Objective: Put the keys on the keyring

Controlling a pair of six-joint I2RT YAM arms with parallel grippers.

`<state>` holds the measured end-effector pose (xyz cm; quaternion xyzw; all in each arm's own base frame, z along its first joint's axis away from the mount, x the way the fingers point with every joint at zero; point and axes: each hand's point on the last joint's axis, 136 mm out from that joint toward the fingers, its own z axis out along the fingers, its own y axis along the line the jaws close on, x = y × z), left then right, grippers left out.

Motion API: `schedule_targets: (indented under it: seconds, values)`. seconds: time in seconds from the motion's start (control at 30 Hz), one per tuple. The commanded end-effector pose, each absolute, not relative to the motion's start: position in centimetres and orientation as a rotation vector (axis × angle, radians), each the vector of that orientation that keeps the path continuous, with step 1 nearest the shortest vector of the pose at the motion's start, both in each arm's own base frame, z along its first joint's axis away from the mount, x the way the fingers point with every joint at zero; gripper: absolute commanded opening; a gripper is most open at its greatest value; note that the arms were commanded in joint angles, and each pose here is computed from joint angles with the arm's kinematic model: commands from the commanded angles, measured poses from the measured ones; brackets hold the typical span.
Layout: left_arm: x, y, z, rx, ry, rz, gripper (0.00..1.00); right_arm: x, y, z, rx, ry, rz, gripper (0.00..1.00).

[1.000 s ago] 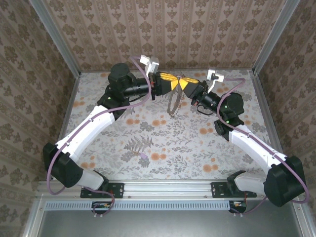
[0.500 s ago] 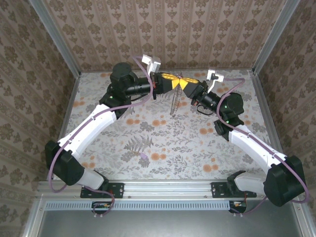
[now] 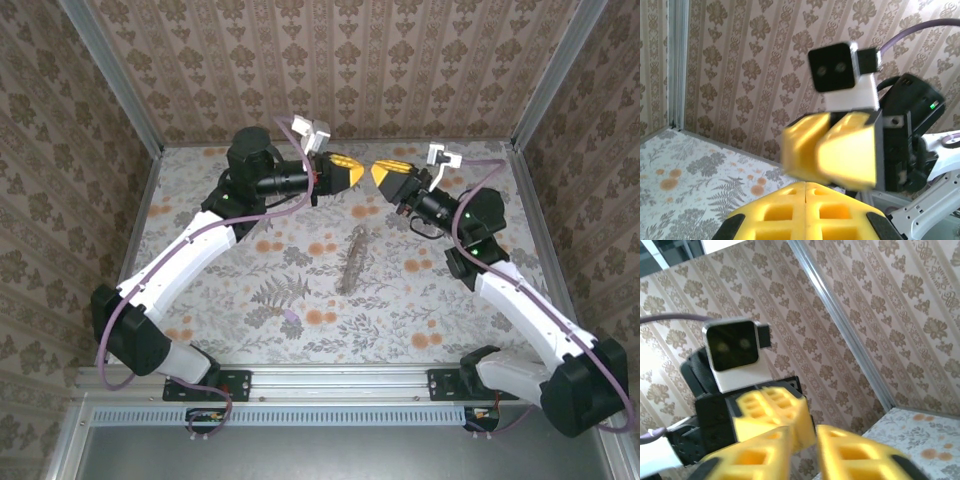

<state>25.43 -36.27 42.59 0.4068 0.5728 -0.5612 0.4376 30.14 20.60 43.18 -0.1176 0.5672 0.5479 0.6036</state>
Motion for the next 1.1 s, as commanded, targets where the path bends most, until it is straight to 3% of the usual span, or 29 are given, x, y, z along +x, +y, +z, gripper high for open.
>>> schedule_targets:
  seconds: [0.0,0.1,0.2,0.4,0.53,0.7,1.07]
  values:
    - [24.6,-34.9,44.5,1.03,1.373,-1.338,0.0,29.1,19.8,44.4,-0.302,1.322,1.223,0.18]
    - [26.1,-34.2,42.7,0.955,1.451,-1.322,0.0,30.5,19.6,39.8,-0.24,1.496,1.195,0.16]
    - [27.3,-33.2,41.0,0.898,1.517,-1.282,0.0,31.6,19.3,34.1,-0.205,1.667,1.129,0.31]
    - [29.1,-32.8,37.8,0.8,1.6,-1.25,0.22,33.4,18.0,27.1,-0.047,1.823,1.085,0.51]
    - [30.0,-33.0,35.9,0.767,1.66,-1.238,0.36,35.0,16.9,22.6,0.084,1.948,1.023,0.54]
    - [31.2,-33.4,32.0,0.719,1.792,-1.189,0.44,36.0,14.5,18.0,0.25,2.045,0.947,0.59]
    - [29.7,-40.1,17.7,0.848,2.237,-1.039,0.49,35.1,6.5,12.7,0.629,2.117,0.812,0.62]
